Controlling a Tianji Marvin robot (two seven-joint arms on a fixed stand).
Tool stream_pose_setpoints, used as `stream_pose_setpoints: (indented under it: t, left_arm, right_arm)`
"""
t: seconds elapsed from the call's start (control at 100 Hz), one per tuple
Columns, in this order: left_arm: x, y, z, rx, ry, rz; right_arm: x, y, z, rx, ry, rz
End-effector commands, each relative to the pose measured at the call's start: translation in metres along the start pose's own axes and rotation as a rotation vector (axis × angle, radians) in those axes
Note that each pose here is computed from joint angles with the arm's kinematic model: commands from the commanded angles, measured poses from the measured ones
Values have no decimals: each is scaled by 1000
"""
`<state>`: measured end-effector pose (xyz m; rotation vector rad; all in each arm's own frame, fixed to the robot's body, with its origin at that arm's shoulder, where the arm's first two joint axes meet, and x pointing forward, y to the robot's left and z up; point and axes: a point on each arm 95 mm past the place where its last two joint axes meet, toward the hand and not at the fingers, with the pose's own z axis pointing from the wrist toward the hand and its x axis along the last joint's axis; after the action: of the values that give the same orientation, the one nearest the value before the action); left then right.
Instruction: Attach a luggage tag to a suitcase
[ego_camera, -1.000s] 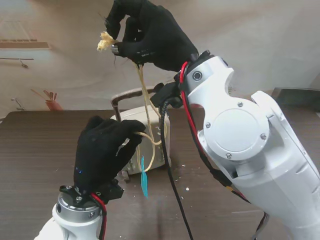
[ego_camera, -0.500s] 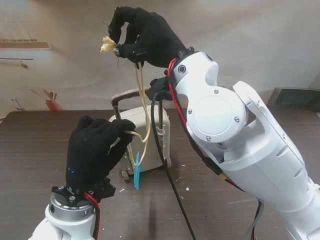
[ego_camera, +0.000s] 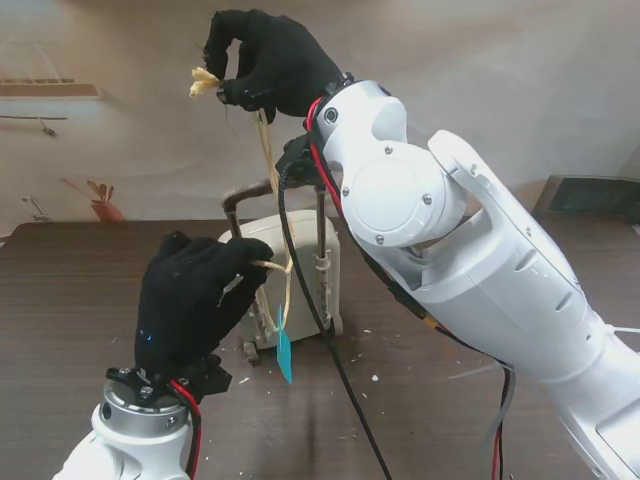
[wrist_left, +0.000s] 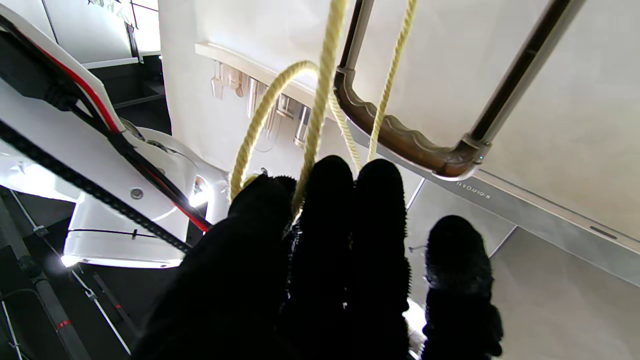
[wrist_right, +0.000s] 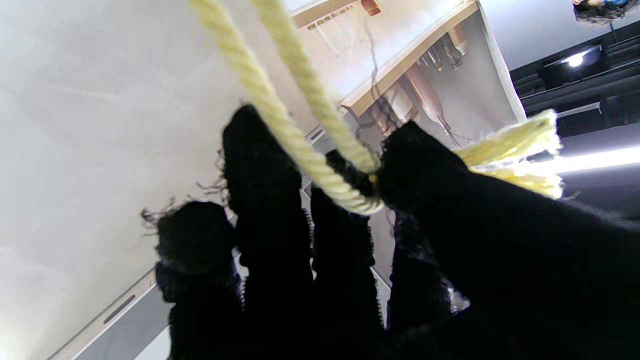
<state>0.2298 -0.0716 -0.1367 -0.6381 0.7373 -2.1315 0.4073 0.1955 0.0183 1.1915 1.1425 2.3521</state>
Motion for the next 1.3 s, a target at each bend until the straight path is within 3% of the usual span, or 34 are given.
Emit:
stream_pose_setpoints:
  t: [0.0,0.4,0.71,1.29]
  left_arm:
    - [8,-15,9,31,13,-8]
    - [8,-13,9,19,16,-19]
    - [14,-12,11,26,28,-50]
    - [30,-24,29,161,99,-95]
  right_arm:
    - [-4,0,7,10,-14,-10]
    - [-24,-19,30,80,-63,-65]
    - [-35,-30,37,125,-113,-78]
    - [-41,-37,34,151,-164,-102]
